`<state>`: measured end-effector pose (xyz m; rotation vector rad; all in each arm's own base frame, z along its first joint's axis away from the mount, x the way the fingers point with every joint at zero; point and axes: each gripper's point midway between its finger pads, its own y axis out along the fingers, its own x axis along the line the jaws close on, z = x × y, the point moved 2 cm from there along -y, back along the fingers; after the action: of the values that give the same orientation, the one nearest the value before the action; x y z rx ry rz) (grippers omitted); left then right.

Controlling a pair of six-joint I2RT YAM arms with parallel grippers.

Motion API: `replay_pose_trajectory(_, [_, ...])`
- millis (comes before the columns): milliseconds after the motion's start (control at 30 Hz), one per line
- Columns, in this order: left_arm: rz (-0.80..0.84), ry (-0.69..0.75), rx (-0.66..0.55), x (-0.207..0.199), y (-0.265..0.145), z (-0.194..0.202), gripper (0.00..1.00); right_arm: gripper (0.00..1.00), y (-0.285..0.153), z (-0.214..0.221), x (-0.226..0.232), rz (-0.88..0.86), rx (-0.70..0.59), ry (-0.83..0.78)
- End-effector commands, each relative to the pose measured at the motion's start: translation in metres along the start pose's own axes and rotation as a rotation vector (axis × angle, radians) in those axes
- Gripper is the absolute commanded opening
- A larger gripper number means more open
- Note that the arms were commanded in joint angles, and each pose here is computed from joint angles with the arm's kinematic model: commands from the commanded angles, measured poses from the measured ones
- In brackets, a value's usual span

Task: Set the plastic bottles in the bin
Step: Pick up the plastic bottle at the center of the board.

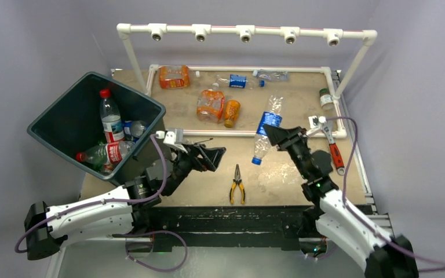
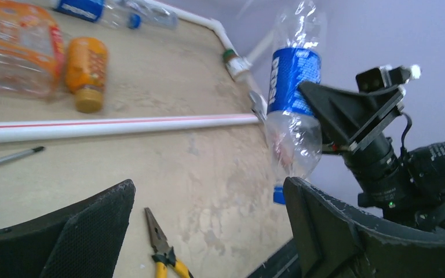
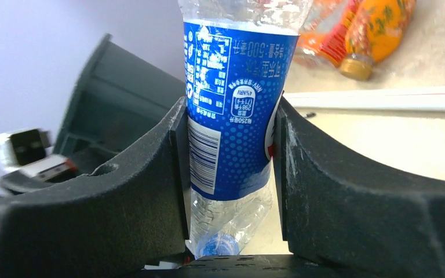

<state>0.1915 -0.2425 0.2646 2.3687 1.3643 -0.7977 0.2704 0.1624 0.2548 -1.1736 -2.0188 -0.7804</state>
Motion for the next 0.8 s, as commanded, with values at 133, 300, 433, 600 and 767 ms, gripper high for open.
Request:
replay_pose_trajectory(133, [0.586,-0.159,0.071,-0.086,-0.018,0.028,0.99,0.32,-0.061,-0.025,0.048,-0.246,-0.110,-0.007])
replay_pose_trajectory(300, [0.819,-0.196,0.203,-0.134,-0.017,0.056,0.99,0.32,-0.074,-0.022,0.051,-0.294,-0.113,0.052])
replay_pose_trajectory(433, [0.857,-0.154,0.245,-0.152,-0.014,0.077,0.99,0.31,-0.079,-0.025,0.058,-0.325,-0.122,0.063])
replay_pose_trajectory(600, [0.820,-0.129,0.212,-0.148,-0.010,0.079,0.99,0.31,-0.083,-0.027,0.062,-0.340,-0.127,0.065])
replay_pose_trajectory(767, [0.767,-0.114,0.212,-0.146,0.000,0.085,0.97,0.31,-0.083,-0.022,0.067,-0.369,-0.090,0.093])
